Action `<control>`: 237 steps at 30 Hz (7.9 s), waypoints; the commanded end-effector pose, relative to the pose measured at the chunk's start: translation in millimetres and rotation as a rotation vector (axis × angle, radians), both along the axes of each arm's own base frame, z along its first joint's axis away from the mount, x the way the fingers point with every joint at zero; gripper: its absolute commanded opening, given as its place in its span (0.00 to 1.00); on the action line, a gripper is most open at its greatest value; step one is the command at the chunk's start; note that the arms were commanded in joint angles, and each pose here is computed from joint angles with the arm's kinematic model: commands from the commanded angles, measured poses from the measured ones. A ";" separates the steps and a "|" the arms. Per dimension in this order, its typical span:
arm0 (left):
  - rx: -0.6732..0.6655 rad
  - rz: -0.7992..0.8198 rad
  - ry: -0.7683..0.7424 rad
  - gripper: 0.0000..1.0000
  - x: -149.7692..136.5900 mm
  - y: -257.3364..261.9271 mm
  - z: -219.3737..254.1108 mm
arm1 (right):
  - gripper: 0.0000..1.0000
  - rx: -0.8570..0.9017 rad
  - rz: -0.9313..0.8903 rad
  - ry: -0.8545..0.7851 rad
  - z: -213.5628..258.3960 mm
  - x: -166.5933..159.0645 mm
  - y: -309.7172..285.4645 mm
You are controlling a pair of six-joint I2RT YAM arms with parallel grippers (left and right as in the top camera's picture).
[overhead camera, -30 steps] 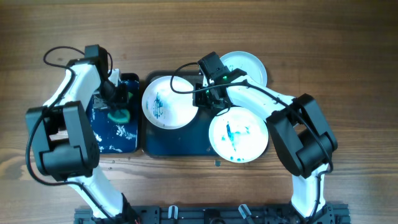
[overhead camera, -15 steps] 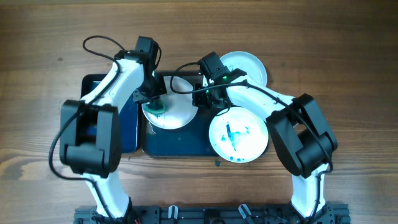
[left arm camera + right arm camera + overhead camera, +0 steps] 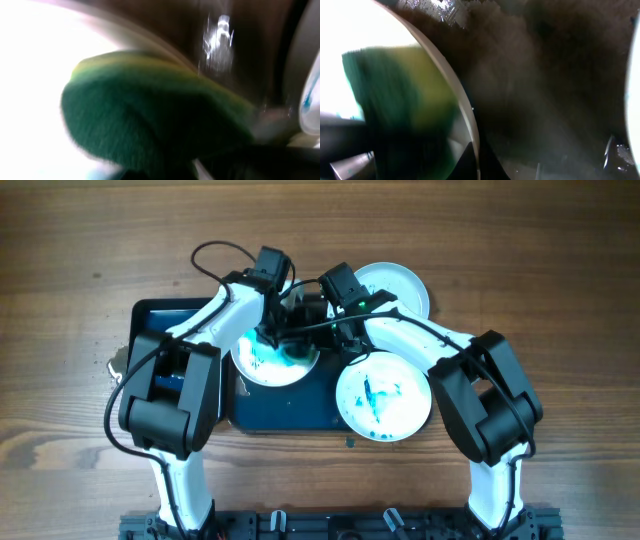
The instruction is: Clean dirty plates on tray and stack at the side
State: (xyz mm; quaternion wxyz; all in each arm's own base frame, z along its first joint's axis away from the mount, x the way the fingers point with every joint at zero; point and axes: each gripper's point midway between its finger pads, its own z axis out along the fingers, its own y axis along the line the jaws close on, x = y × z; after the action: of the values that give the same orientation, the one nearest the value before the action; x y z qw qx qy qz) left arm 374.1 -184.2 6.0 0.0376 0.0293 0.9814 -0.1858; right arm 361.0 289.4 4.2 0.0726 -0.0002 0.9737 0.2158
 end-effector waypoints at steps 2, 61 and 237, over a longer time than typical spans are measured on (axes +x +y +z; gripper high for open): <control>0.206 0.203 -0.143 0.04 43.9 42.5 -13.2 | 0.04 0.003 0.002 0.023 -9.6 -1.6 5.9; 0.793 0.372 -0.077 0.04 -2.0 142.6 -4.7 | 0.04 0.002 -0.027 0.028 -9.8 2.2 0.9; 0.169 0.345 -0.132 0.04 58.3 139.3 117.9 | 0.04 -0.183 -0.758 0.004 81.1 -48.5 -402.5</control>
State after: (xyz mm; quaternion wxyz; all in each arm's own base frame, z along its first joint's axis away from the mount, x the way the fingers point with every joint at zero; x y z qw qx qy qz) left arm 427.4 -47.0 108.4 0.1085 -0.1198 0.9826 -0.0914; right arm 328.7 -99.9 104.7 0.1505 0.3312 0.9261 0.1001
